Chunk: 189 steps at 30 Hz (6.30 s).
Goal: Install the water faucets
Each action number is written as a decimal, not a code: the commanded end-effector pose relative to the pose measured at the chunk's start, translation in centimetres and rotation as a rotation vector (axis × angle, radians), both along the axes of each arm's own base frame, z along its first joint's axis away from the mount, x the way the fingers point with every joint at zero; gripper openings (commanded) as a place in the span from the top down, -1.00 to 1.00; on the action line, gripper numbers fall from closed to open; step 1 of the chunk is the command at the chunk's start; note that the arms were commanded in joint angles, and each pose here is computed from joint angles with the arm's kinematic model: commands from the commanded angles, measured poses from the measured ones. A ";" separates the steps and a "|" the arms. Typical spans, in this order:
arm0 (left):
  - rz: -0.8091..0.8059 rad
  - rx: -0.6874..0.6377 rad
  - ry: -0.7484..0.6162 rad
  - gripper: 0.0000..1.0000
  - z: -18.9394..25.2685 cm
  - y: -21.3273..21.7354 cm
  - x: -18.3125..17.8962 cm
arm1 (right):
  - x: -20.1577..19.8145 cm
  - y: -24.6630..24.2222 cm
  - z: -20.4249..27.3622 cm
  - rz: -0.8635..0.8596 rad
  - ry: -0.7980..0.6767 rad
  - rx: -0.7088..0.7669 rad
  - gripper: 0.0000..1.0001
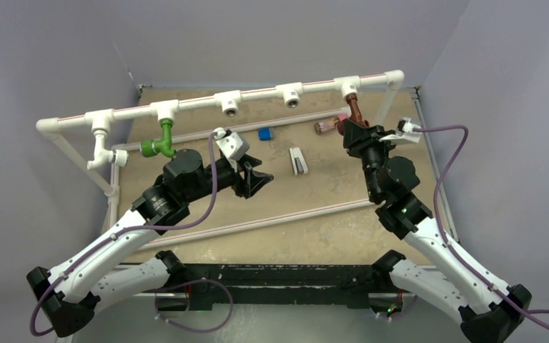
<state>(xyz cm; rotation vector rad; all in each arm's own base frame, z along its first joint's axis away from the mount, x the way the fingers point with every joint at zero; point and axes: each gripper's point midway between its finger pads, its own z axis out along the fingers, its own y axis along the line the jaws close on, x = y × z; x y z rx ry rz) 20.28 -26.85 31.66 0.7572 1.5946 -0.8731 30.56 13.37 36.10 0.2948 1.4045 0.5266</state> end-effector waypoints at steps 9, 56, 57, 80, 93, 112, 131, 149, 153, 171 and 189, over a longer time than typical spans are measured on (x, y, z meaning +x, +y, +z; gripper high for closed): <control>-0.024 -0.025 -0.027 -0.03 1.1 -0.2 -0.4 | -4.9 1.3 9.0 0.332 -0.137 0.920 1.00; -0.017 -0.018 -0.026 -0.03 1.0 -0.1 -0.3 | -6.6 2.8 6.1 0.328 0.086 0.297 -0.86; -0.016 -0.017 -0.025 -0.03 1.0 -0.1 -0.3 | -6.9 2.9 6.0 0.339 0.095 0.257 -0.88; -0.012 -0.007 -0.016 -0.03 0.8 -0.1 -0.2 | -7.2 -2.7 9.9 0.173 -0.035 -0.629 -0.97; -0.021 -0.015 -0.020 -0.03 1.2 -0.1 -0.4 | -4.6 -3.4 5.0 0.158 -0.077 -1.228 -0.97; -0.015 -0.010 -0.024 -0.03 1.1 -0.1 -0.3 | -1.7 -3.9 7.1 -0.240 -0.371 -1.471 -0.61; -0.008 -0.009 -0.029 -0.03 1.1 0.1 -0.2 | -1.4 -0.8 4.5 -0.112 -0.386 -1.124 1.00; -0.005 -0.011 -0.033 -0.03 1.3 0.2 -0.2 | 0.9 -1.1 4.3 -0.081 -0.200 -0.040 1.00; -0.005 -0.014 -0.037 -0.03 1.4 0.2 -0.2 | 1.6 -2.5 5.3 -0.040 -0.193 0.214 1.00; -0.007 -0.014 -0.036 -0.03 1.4 0.2 -0.3 | 3.2 -3.1 8.8 0.258 -0.119 1.039 1.00; -0.009 -0.007 -0.026 -0.03 1.0 0.0 -0.2 | 1.5 -3.0 7.4 0.270 -0.056 0.849 -0.46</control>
